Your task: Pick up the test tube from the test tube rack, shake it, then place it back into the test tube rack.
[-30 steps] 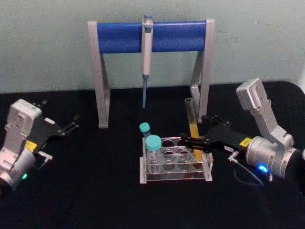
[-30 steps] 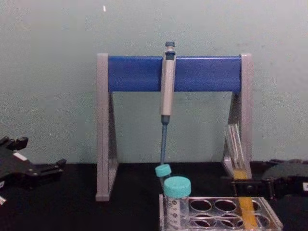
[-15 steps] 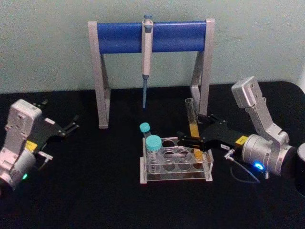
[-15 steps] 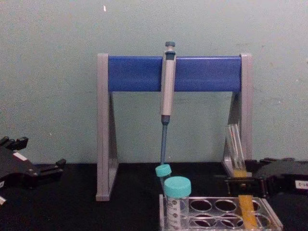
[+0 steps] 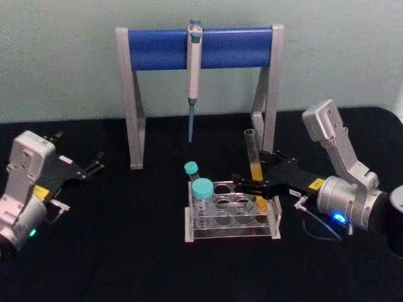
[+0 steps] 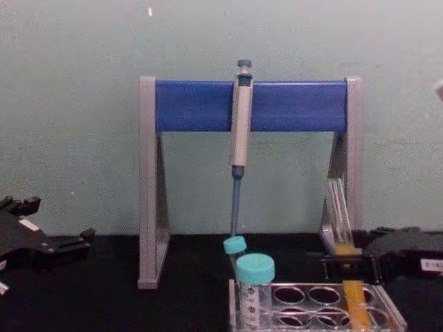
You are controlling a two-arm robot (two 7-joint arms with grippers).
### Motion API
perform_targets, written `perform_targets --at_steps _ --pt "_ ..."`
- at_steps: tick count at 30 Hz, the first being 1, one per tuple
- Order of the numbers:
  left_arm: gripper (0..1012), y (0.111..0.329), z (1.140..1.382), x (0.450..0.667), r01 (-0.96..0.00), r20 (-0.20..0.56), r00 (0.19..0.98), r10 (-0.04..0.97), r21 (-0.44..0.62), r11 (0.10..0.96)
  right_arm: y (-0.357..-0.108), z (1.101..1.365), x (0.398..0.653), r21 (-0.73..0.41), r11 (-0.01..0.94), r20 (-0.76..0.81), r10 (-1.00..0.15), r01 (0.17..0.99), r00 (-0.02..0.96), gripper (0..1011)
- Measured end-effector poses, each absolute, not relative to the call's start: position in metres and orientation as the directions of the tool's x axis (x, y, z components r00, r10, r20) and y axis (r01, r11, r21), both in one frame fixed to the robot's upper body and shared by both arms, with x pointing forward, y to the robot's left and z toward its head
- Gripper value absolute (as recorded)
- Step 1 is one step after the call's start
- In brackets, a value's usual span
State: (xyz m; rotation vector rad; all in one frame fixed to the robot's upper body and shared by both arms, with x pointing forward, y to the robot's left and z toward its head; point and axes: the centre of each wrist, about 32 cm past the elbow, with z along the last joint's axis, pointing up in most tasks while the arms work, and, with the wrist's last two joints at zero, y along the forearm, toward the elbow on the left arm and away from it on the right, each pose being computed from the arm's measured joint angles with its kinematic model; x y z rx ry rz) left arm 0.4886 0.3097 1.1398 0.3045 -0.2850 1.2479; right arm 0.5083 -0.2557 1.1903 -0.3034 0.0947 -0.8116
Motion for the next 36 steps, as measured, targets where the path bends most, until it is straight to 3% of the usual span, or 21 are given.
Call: perform_targets --at_steps 11,25,29,36 --pt "1001 0.3097 1.1397 0.4886 -0.955 0.374 0.292 0.880 0.070 0.287 -0.2559 1.1903 0.5078 -0.301 0.648 0.033 -0.726 0.700 0.687 970" --pt "1001 0.3097 1.1398 0.4886 -0.955 0.374 0.292 0.880 0.070 0.287 -0.2563 1.1903 0.5075 -0.300 0.647 0.034 -0.727 0.701 0.686 586" --pt "1001 0.3097 1.1398 0.4886 -0.955 0.374 0.292 0.880 0.070 0.287 -0.2563 1.1903 0.5075 -0.300 0.647 0.034 -0.727 0.701 0.686 410" --pt "1001 0.3097 1.1398 0.4886 -0.955 0.374 0.292 0.880 0.070 0.287 -0.2563 1.1903 0.5075 -0.299 0.647 0.034 -0.728 0.702 0.685 230"
